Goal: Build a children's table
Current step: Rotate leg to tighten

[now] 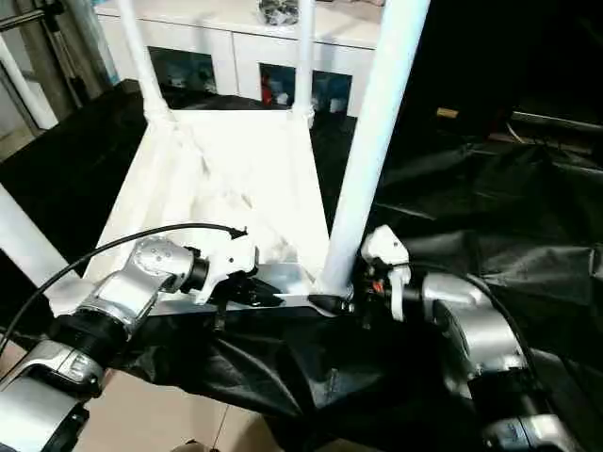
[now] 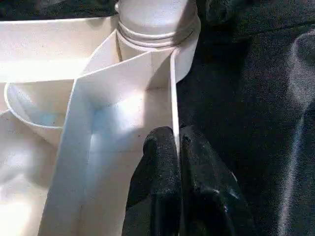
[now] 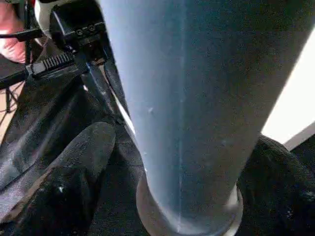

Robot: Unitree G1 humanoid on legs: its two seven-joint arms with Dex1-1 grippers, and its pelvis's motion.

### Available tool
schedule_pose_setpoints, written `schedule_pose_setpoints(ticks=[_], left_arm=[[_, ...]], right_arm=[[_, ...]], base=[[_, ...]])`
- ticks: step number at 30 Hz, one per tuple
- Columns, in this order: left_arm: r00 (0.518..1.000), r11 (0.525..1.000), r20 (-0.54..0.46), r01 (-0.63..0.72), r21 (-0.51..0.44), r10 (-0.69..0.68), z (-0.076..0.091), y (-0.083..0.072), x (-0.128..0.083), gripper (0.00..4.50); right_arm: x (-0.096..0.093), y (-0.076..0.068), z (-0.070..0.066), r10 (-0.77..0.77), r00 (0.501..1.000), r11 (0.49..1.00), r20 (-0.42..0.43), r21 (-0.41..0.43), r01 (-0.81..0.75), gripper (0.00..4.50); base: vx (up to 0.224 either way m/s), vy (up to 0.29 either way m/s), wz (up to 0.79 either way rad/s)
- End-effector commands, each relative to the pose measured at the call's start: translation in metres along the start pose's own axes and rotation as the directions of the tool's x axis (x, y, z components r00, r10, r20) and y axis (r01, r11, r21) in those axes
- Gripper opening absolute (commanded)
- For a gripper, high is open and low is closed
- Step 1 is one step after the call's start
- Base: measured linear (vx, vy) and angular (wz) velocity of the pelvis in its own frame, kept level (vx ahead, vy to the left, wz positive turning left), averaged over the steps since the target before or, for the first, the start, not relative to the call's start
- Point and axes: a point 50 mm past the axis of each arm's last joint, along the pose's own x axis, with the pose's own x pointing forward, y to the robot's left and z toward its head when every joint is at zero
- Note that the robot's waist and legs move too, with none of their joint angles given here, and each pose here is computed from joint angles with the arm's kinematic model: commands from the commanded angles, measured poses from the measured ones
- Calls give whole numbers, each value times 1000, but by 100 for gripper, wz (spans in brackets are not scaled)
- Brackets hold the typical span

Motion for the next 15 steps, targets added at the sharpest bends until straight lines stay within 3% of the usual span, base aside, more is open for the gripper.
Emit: schedule_pose_setpoints(ticks=[1, 15], left_arm=[[999, 999, -21, 34, -20, -35, -5, -3, 0, 0], [999, 999, -18, 29, -34, -30, -6, -2, -2, 0]], right_arm=[[1, -2, 2, 9, 1000, 1000, 2, 6, -9, 365], [4, -2, 0, 26, 1000, 999, -2, 30, -25, 237]], base=[[0, 0, 0], [0, 0, 0]])
